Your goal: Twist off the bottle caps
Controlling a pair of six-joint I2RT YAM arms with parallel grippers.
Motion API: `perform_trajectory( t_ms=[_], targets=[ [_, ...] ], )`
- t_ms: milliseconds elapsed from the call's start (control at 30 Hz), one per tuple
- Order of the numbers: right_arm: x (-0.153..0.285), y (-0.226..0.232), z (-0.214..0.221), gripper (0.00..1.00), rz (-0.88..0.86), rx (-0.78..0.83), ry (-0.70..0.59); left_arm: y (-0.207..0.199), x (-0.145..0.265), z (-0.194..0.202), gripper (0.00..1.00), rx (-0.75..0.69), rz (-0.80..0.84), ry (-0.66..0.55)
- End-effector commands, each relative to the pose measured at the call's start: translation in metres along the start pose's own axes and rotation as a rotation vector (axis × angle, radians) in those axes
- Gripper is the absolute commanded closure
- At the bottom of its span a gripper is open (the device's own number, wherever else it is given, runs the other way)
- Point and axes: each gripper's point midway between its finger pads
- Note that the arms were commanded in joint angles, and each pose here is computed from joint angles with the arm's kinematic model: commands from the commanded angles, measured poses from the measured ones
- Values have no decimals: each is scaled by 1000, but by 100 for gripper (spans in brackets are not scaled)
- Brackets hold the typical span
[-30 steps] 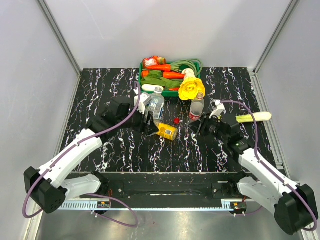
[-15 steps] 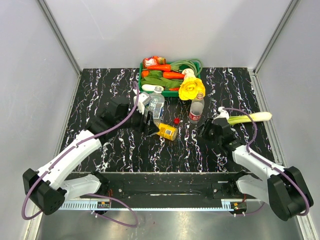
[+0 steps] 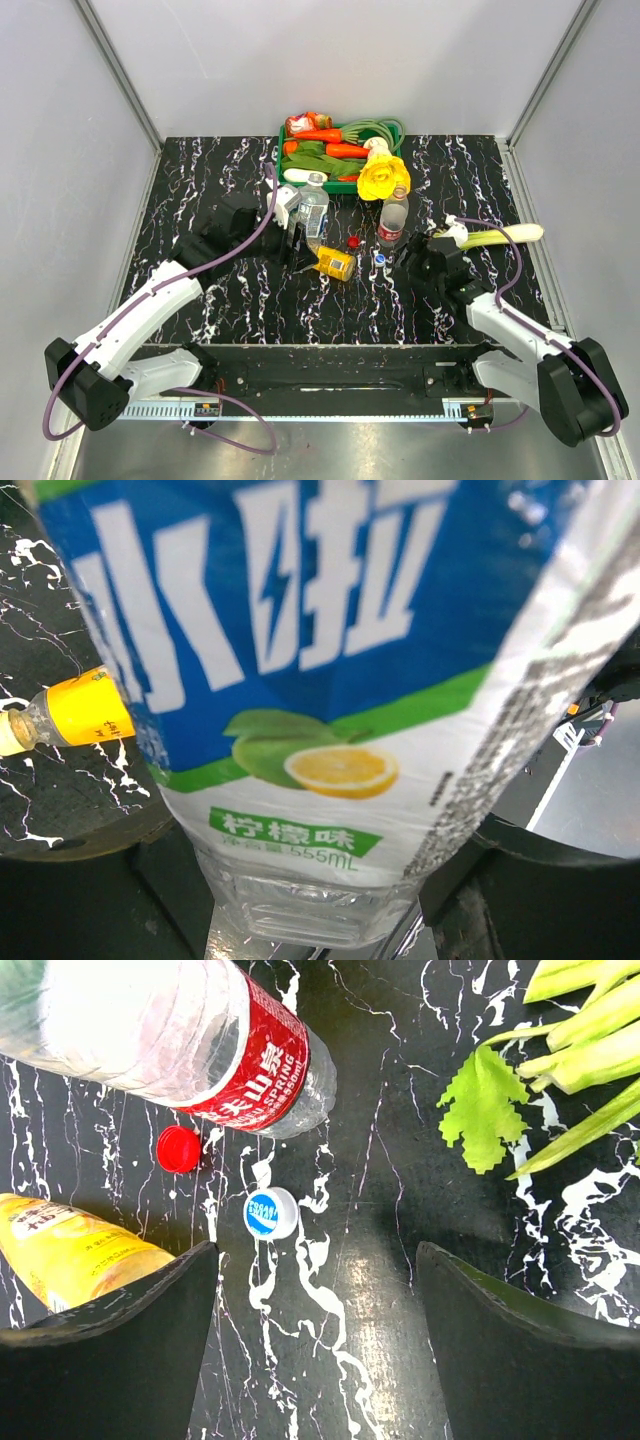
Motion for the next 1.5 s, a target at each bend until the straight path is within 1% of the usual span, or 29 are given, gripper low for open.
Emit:
perform_trajectory(
  t_ms=[0,233,400,467,667,767,1000,1200,1300,1467],
  targets=[
    [3,0,-18,15,14,1,-54,-13,6,-18,32,-29,52,-74],
    [9,11,-29,11,-27,17,-68,-11,6,-17,32,-28,46,-72],
    [22,26,-46,3,-94,50,-91,-13,7,-17,32,-29,53,-70],
    [31,39,-55,0,-156,74,-106,-13,7,-16,32,-29,56,-67],
    [67,78,-97,0,-334,103,-206,-18,7,-12,32,-32,81,-45],
    [87,103,-112,0,-457,143,-237,-23,6,-9,32,-32,117,-25],
    [146,172,-149,0,-826,238,-314,-35,3,-6,32,-48,177,6],
    [187,214,-166,0,-1115,274,-349,-54,0,-1,32,-98,235,34],
    [193,227,-168,1,-1208,252,-323,-66,-2,4,32,-131,265,56],
    [194,236,-169,4,-1278,233,-294,-80,-6,6,32,-164,289,74]
  ],
)
Point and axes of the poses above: each gripper's point midway between its finger pads, its own x axis back along the fingers, its own y axis along the line the jaws close on, z = x × y, and after that the axes turned 10 degrees about x, right-handed
